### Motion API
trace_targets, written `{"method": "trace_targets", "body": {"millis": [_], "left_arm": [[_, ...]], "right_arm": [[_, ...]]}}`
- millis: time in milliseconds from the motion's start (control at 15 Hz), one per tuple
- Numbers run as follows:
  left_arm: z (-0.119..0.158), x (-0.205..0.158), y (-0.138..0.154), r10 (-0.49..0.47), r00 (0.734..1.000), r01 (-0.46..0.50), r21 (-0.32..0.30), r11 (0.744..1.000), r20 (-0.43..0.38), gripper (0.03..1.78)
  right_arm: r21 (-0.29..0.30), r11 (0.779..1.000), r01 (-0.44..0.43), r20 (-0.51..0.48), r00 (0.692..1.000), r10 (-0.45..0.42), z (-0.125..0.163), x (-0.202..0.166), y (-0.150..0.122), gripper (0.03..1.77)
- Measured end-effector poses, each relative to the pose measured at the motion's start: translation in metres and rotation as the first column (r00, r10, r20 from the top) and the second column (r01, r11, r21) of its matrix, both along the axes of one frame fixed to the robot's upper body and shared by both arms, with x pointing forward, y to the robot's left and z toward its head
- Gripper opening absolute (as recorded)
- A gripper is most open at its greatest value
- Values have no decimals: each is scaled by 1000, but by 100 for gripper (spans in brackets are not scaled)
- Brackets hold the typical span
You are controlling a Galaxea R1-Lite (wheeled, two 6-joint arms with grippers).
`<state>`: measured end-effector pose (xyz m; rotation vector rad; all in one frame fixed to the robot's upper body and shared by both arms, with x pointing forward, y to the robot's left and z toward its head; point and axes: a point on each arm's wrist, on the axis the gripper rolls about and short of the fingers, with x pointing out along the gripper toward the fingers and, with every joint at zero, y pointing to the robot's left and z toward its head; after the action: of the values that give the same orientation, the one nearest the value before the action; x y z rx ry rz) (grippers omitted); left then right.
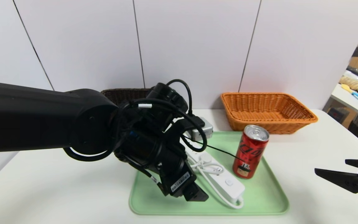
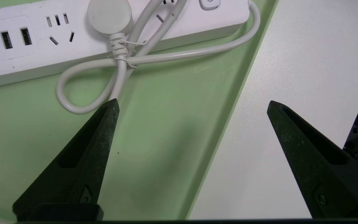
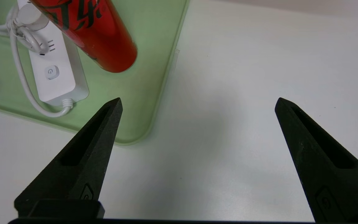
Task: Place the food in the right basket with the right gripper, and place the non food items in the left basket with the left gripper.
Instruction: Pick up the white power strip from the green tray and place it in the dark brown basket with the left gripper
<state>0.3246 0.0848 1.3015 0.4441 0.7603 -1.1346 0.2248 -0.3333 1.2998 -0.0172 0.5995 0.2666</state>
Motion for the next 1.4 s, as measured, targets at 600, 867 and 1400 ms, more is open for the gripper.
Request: {"method": "trace_targets", "body": {"millis": [600, 867, 1400], "left_arm": [[-26, 29, -9, 35, 999, -35, -10, 999, 9, 169], [-34, 32, -14, 32, 999, -32, 0, 999, -2, 169], [-50, 41, -28, 30, 999, -29, 24, 999, -16, 169]], "right_arm": [[0, 1000, -4, -12, 1000, 4, -4, -1, 0, 170], [0, 1000, -4, -16, 1000, 4, -4, -1, 0, 170], [0, 1000, -2, -14, 1000, 2, -4, -1, 0, 170]]}}
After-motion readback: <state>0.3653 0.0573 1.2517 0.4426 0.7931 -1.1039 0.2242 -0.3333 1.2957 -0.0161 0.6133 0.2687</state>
